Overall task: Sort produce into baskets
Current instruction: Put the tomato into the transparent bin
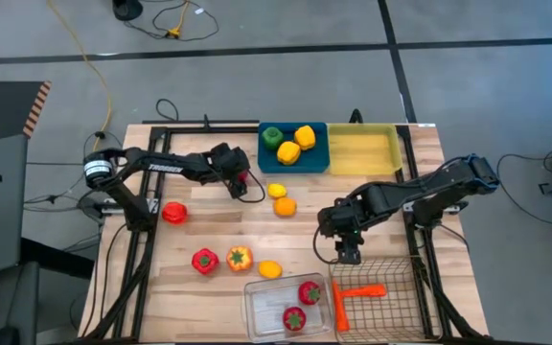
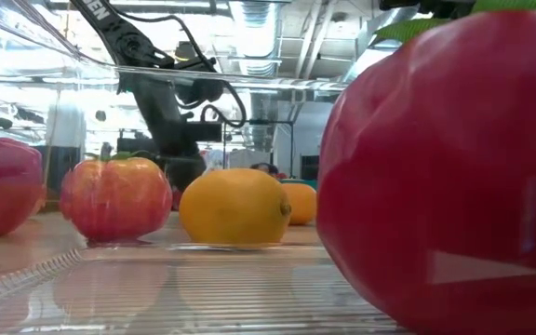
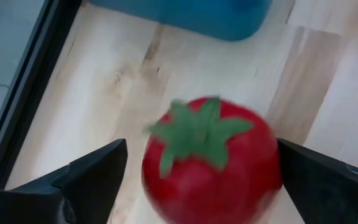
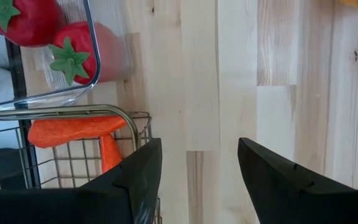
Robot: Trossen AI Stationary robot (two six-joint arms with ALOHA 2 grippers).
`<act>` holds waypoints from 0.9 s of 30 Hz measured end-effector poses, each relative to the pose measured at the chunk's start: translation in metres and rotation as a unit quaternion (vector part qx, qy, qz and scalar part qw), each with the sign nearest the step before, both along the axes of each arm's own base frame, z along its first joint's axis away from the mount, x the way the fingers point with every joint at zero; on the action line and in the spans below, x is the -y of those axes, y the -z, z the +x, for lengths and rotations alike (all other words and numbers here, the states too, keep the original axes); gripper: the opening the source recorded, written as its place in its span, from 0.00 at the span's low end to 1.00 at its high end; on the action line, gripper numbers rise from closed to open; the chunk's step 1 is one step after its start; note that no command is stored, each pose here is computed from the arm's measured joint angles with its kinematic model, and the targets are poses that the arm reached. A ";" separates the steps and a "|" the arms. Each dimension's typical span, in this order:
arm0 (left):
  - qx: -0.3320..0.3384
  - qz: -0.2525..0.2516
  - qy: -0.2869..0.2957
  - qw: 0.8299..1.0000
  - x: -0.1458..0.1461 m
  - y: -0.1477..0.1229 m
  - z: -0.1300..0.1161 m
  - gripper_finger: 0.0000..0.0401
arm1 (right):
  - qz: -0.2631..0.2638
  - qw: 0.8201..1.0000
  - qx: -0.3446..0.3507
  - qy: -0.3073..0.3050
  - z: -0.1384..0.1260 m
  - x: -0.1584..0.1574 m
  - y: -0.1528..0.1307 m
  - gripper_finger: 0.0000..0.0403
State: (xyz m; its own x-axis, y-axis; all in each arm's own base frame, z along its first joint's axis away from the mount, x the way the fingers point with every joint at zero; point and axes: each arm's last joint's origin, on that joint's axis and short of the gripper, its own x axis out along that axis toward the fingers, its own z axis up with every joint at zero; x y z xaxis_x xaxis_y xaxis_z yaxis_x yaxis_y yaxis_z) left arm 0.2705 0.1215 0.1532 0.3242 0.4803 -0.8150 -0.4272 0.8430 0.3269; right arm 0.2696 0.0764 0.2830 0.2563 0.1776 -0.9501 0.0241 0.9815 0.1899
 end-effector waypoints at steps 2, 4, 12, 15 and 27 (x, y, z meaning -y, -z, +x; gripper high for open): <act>0.002 0.000 -0.001 1.000 0.000 0.000 0.000 0.90 | 0.000 1.000 0.001 0.000 0.000 0.000 0.000 0.59; 0.001 0.000 -0.001 1.000 0.000 0.000 0.000 0.84 | 0.000 1.000 0.001 -0.001 0.000 0.000 0.000 0.59; 0.006 -0.012 0.005 1.000 0.001 0.000 0.000 0.62 | 0.000 1.000 0.002 -0.001 0.000 0.000 0.000 0.59; 0.013 -0.019 0.004 1.000 0.001 -0.003 0.000 0.62 | 0.000 1.000 0.002 -0.001 0.000 0.000 0.000 0.59; 0.164 -0.151 0.083 0.971 0.030 -0.102 0.021 0.64 | -0.026 1.000 0.009 0.008 0.001 0.001 0.000 0.59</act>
State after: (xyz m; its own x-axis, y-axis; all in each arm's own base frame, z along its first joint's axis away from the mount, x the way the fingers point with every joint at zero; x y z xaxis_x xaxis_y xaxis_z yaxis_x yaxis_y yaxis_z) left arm 0.2913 0.0918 0.2553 0.6426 0.1538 -0.7506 -0.3168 0.9453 -0.0775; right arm 0.2704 0.0749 0.2830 0.2757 0.1245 -0.9531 0.0361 0.9895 0.1397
